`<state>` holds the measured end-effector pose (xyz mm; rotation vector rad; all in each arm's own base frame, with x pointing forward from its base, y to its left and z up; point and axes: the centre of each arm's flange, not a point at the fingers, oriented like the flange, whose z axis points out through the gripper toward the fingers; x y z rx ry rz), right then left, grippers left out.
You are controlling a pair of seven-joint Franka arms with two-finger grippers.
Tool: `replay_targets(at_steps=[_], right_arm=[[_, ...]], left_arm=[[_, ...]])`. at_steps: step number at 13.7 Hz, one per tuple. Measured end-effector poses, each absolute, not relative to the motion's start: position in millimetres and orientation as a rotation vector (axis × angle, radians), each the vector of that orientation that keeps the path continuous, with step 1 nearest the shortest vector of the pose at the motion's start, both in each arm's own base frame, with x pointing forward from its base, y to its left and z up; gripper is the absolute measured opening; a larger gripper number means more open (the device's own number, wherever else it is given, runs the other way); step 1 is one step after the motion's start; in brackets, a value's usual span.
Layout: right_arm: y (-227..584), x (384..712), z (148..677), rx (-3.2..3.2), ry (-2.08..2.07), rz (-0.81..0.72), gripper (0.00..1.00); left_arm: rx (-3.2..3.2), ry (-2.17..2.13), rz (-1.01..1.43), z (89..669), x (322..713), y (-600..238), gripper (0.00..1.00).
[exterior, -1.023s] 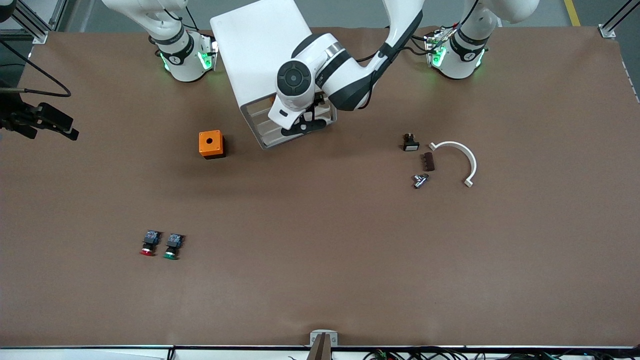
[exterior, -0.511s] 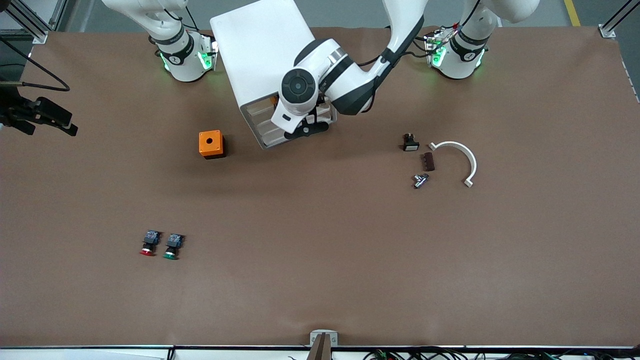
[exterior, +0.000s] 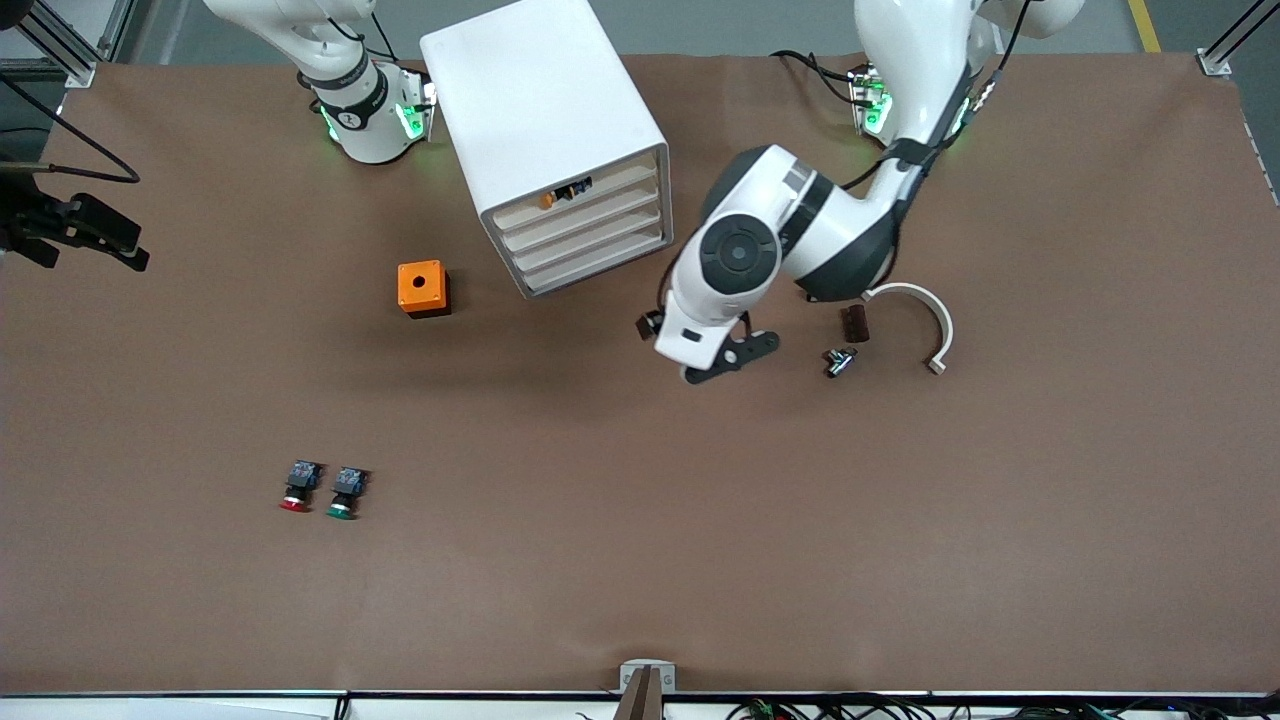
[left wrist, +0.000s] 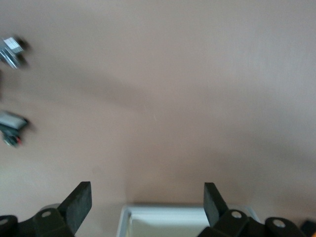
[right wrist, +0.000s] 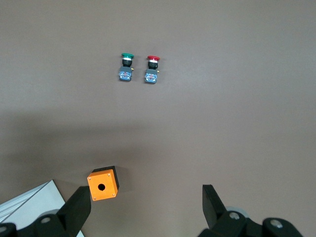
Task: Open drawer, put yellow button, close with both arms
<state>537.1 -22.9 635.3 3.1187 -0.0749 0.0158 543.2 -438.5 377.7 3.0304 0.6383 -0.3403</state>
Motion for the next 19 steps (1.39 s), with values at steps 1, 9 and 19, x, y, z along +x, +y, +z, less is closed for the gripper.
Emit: replay_targets(at_steps=[1,9,19], right_arm=[[-24.2,537.1,635.4,3.118,-0.079,0.016,1.00],[-29.4,536.6,635.0,3.116,-0.094,0.012,1.00],[-26.6,539.7,637.2,3.115,-0.086,0.054,1.00]], left_arm=[[3.038,0.669,-0.293,383.8,558.0,-421.1,1.00],[3.039,0.789,0.044,479.1,638.4,-272.1,1.00],[3.135,0.436,0.013,603.6,615.6,-62.9,1.00]])
